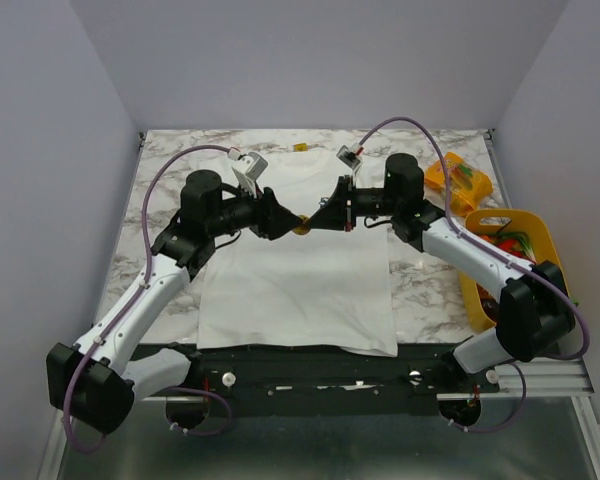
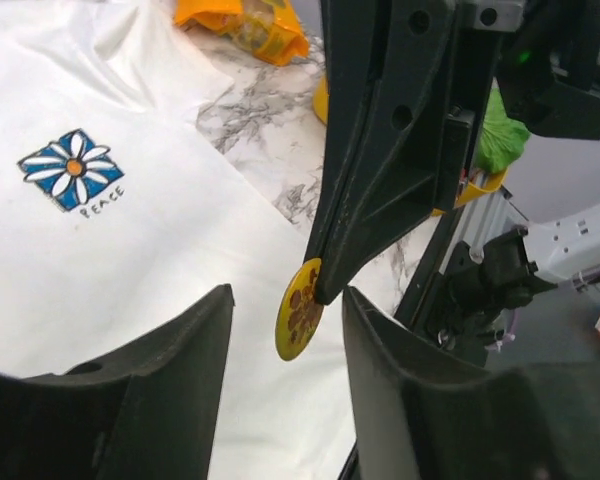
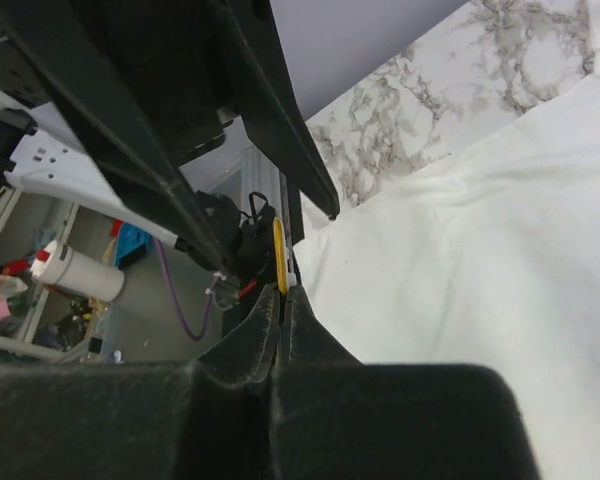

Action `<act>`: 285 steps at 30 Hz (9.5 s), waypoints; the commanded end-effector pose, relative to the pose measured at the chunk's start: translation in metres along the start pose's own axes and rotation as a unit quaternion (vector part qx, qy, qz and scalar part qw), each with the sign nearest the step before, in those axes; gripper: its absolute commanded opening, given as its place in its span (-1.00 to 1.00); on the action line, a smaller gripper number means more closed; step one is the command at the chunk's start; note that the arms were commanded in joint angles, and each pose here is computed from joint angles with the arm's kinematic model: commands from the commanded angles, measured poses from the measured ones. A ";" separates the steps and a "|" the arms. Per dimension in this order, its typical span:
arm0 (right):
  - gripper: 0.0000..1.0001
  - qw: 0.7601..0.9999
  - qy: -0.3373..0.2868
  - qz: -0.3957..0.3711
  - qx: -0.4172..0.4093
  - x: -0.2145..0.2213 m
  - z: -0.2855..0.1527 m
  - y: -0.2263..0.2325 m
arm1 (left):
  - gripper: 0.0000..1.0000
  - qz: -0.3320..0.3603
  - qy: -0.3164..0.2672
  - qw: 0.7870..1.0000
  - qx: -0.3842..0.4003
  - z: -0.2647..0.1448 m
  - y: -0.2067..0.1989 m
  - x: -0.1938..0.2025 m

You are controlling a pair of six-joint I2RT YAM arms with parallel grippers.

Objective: Pin the brooch onto the clothing

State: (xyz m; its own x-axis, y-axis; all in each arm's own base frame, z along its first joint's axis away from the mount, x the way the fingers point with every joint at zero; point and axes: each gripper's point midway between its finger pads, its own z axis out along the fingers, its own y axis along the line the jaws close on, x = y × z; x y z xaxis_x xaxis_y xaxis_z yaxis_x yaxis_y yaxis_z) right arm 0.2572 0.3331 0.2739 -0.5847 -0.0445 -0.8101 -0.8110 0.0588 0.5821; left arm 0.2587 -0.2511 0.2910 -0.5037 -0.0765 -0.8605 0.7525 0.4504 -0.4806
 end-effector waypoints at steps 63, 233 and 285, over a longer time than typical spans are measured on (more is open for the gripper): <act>-0.66 0.977 -0.002 0.136 0.162 -0.024 -0.006 -0.013 | -1.00 0.203 -0.004 0.890 -0.408 0.044 0.042 -0.002; -0.99 0.971 -0.162 -0.138 -0.106 -0.050 -0.037 0.109 | -0.09 0.125 -0.083 0.989 -0.003 -0.024 -0.087 -0.016; 0.92 0.976 -0.164 -0.136 0.035 -0.046 -0.054 0.051 | -1.00 0.069 -0.083 0.941 -0.319 -0.026 0.038 -0.040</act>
State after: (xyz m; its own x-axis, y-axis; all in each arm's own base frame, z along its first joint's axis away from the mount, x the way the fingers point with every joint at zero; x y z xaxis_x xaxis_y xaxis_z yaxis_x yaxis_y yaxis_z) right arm 0.2264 0.2929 0.3568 -0.3567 0.2707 -0.8941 -0.9274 0.0132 0.3740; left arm 0.2612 -0.2462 0.3443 -0.2770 -0.1696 -0.9458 0.6178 0.7225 -0.3104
